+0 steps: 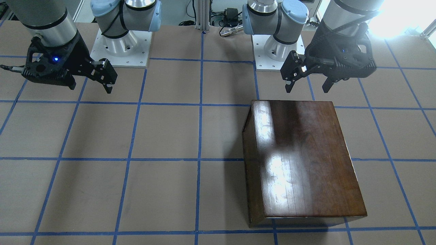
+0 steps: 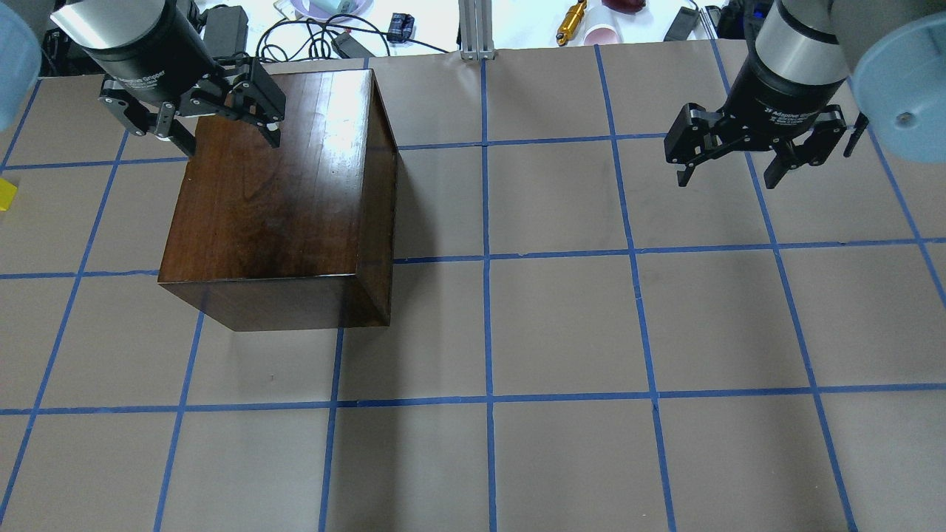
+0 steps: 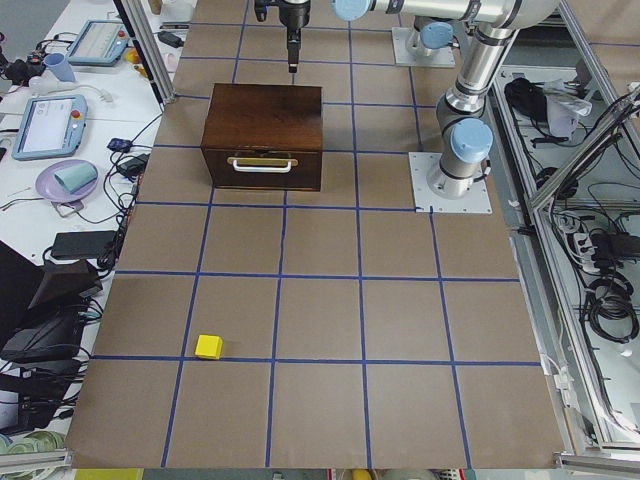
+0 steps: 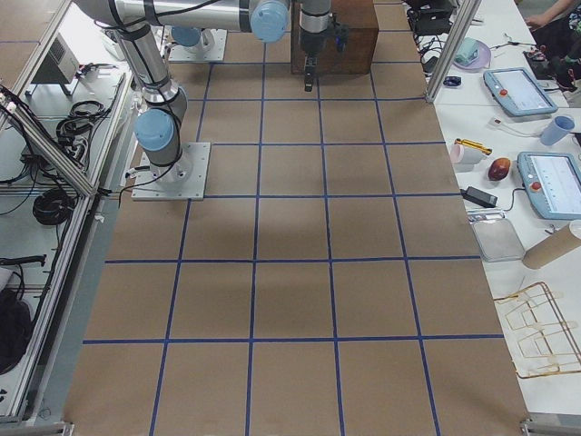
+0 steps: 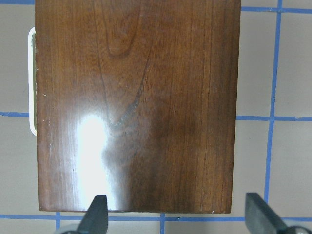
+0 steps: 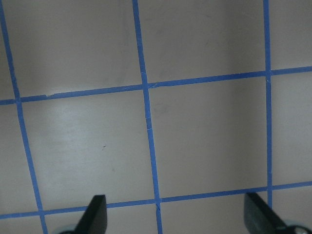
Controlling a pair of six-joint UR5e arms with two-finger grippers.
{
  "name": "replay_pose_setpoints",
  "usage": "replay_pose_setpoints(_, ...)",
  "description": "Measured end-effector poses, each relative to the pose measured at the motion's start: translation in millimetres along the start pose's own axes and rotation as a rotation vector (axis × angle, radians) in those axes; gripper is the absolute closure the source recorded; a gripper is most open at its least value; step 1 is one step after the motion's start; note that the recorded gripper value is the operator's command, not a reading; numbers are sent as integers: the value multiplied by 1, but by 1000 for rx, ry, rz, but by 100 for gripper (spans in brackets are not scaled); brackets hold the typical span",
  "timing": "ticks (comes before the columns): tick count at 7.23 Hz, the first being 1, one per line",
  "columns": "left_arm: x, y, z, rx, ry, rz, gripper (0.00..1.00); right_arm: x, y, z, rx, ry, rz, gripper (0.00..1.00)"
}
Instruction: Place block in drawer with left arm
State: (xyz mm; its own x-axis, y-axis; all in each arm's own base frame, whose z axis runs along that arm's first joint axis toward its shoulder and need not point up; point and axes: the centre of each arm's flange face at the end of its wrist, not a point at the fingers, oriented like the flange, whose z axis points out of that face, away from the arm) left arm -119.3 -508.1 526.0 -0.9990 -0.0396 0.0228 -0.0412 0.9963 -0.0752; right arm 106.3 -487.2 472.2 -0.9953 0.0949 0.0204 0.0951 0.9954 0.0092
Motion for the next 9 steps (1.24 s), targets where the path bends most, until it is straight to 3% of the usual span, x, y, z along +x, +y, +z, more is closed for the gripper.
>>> replay_pose_setpoints(6,-2,-1,0,1,-3,-3,0,0,0,0,0,0,0,0)
replay_pose_setpoints(9,-40,-14,0,5,-2,-37,0,0,0,0,0,0,0,0)
